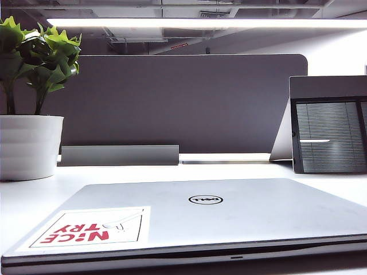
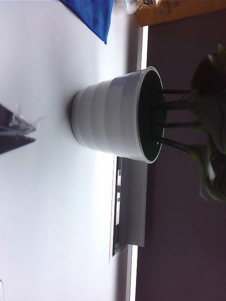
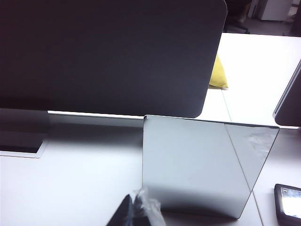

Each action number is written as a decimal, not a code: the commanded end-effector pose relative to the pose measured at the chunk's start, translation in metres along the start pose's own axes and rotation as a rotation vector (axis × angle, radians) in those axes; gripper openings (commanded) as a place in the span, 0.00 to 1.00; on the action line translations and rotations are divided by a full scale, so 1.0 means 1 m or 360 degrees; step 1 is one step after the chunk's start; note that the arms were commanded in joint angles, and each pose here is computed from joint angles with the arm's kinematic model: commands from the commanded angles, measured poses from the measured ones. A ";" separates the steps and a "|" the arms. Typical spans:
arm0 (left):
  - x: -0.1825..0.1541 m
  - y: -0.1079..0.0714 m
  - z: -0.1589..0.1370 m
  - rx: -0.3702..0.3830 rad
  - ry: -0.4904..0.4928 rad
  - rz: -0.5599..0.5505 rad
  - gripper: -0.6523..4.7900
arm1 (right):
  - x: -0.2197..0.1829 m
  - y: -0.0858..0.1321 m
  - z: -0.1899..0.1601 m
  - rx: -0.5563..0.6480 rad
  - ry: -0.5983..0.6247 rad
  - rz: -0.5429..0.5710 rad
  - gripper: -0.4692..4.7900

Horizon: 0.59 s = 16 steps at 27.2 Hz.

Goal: Close the laptop lid.

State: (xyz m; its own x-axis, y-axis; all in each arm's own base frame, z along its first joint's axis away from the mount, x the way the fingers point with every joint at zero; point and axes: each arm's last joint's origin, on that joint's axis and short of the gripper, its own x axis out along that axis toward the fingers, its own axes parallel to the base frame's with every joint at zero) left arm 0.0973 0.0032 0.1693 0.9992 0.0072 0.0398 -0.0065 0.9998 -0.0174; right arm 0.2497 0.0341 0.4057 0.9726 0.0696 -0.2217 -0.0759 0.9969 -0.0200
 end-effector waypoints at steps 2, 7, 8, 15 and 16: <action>0.000 0.000 0.002 0.0007 -0.0027 0.0006 0.11 | -0.020 -0.001 0.000 0.0001 0.0042 -0.0015 0.08; 0.000 0.000 0.002 0.0008 -0.0027 0.0006 0.11 | -0.061 -0.008 -0.030 0.0017 -0.0089 -0.0090 0.08; 0.000 0.000 0.002 0.0007 -0.0027 0.0006 0.11 | -0.068 -0.009 -0.041 0.0023 -0.0128 -0.0083 0.08; 0.000 0.000 0.002 0.0008 -0.0022 0.0006 0.11 | -0.102 -0.014 -0.140 0.0104 -0.0349 -0.0023 0.08; 0.000 0.000 0.002 0.0008 -0.0022 0.0006 0.11 | -0.104 -0.014 -0.155 0.0131 -0.0360 -0.0030 0.08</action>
State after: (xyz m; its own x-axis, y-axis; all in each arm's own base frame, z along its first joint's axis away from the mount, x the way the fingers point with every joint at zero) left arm 0.0973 0.0033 0.1691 0.9992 0.0095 0.0387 -0.0088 0.9998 -0.0175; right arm 0.1198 0.0079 0.2828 0.9972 0.0491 -0.0570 -0.0476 0.9985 0.0263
